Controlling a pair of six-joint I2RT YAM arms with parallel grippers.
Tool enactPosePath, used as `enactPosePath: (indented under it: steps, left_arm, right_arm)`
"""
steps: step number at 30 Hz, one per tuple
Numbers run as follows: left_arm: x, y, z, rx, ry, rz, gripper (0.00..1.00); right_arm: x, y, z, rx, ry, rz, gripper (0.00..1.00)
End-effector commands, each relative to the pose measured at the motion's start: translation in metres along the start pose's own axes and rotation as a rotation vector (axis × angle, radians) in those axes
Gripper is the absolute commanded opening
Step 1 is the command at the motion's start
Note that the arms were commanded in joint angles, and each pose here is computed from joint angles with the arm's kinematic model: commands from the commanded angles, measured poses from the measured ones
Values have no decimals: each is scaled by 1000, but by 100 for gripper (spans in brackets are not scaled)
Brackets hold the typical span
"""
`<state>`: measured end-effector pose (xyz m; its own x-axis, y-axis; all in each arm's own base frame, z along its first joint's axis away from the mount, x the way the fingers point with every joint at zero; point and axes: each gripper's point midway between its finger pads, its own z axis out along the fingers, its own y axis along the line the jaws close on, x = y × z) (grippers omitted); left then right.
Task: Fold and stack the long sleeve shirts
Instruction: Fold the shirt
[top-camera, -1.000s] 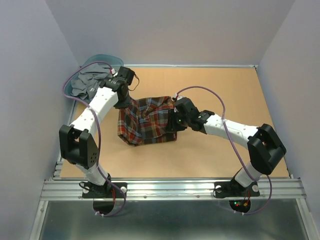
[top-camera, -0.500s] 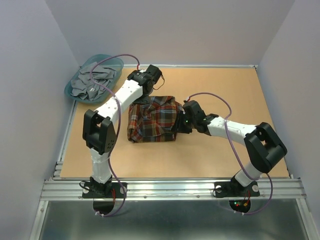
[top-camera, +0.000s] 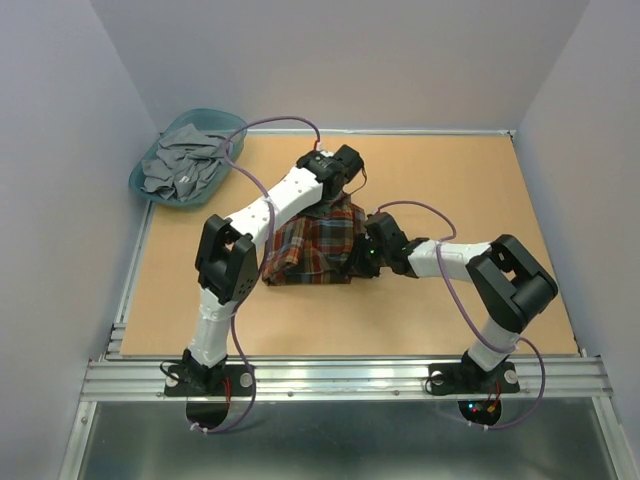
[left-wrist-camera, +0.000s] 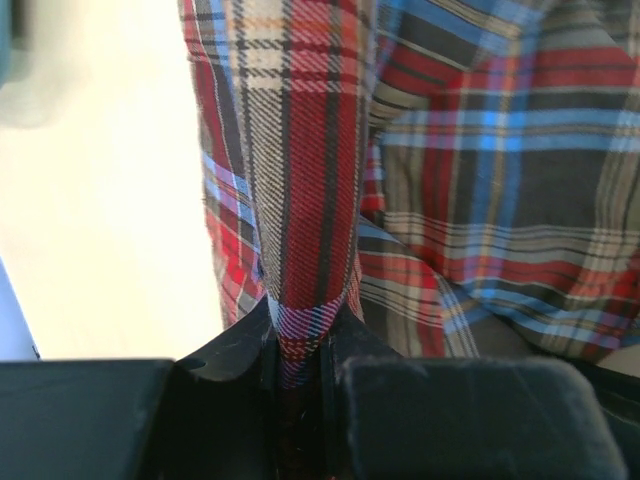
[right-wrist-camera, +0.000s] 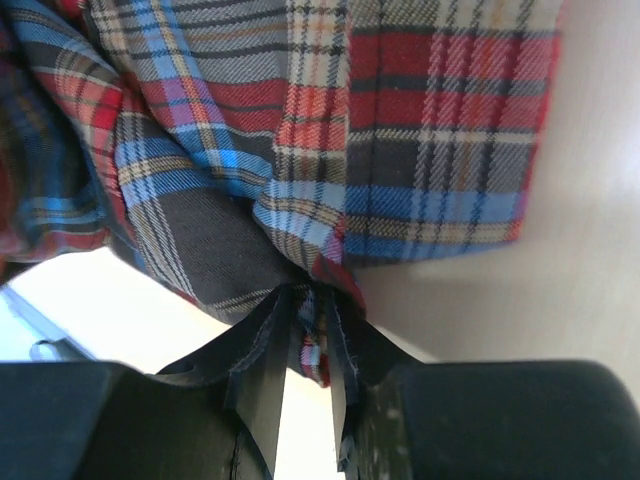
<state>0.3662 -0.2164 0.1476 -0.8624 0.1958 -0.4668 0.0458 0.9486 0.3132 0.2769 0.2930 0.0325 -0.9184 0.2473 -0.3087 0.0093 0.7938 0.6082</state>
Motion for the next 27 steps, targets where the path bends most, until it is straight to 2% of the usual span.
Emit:
enactPosePath:
  steps: [1,12,27]
  left_arm:
    - [-3,-23,-8,23,-26,-11,13]
    - [-6,-81,4,135,-53,-60,15]
    - [-12,-118,18,228,-69,-136,18]
  right_arm:
    - [-1,3,5,-53,-7,40,27]
    - [5,-3,7,-55,-4,42,27]
    - [10,-6,10,-59,10,40,27]
